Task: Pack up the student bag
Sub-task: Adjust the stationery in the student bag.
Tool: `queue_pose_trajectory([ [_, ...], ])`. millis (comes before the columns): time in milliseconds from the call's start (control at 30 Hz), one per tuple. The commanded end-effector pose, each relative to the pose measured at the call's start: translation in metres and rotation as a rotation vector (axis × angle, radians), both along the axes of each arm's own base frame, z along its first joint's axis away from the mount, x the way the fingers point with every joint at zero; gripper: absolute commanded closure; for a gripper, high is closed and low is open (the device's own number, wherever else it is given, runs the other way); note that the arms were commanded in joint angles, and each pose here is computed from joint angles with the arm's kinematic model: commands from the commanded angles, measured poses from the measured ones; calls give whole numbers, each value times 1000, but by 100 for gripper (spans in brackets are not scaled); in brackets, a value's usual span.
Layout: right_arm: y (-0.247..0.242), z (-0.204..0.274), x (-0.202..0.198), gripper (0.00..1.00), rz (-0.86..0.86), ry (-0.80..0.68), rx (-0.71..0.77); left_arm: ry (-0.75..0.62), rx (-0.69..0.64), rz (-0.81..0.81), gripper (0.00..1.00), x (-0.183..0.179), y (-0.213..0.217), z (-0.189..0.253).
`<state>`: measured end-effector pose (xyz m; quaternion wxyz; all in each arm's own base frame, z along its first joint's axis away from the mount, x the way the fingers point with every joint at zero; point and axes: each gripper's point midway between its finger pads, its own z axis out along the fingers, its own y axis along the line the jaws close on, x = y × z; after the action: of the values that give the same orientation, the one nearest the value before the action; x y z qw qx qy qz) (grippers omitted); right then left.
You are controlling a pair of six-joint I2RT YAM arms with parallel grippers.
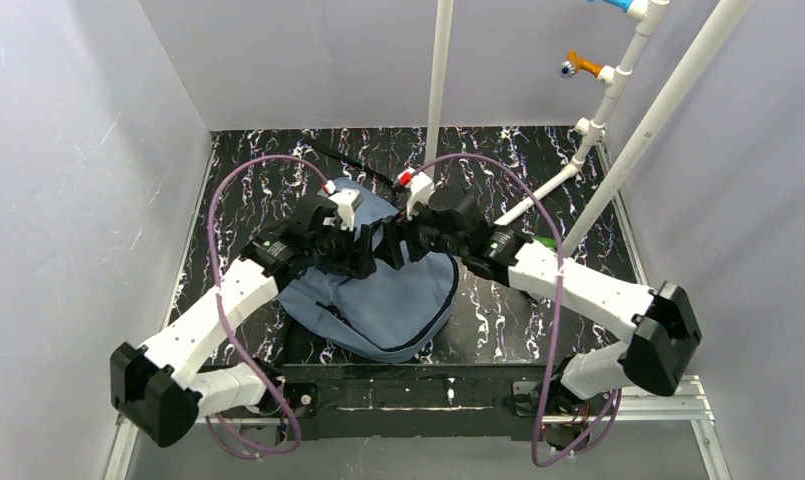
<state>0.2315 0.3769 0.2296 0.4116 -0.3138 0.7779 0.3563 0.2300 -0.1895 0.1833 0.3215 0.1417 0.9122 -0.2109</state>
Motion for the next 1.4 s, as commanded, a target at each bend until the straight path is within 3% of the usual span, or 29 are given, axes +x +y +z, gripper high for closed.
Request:
queue_pose_trajectory([
  [0, -16, 25, -6, 23, -33, -30, 64, -7, -14, -105, 34, 8, -14, -1],
  [200, -29, 17, 0, 25, -80, -32, 43, 8, 24, -102, 38, 12, -12, -6],
  [333, -50, 6, 11, 24, -182, -39, -13, -123, -42, -130, 36, 8, -12, 22],
  [467, -70, -3, 17, 24, -268, -36, -40, -199, 26, -72, 31, 14, 9, 29],
  [933, -94, 9, 17, 23, -325, -52, -9, 99, 85, -48, 37, 4, 3, -32],
  [1033, -90, 12, 17, 23, -314, -52, 2, 157, 57, -86, 44, -5, -5, -37],
  [1100, -88, 13, 17, 23, -306, -49, 12, 186, 11, -110, 56, -10, -11, -34],
  [1233, -84, 16, 17, 24, -296, -46, 23, 202, -231, -181, 75, -18, -32, -4],
  [1300, -84, 17, 17, 23, -295, -47, 26, 198, -344, -216, 90, -20, -37, 14],
  [1367, -83, 16, 17, 23, -291, -45, 27, 155, -416, -250, 96, -21, -38, 32],
])
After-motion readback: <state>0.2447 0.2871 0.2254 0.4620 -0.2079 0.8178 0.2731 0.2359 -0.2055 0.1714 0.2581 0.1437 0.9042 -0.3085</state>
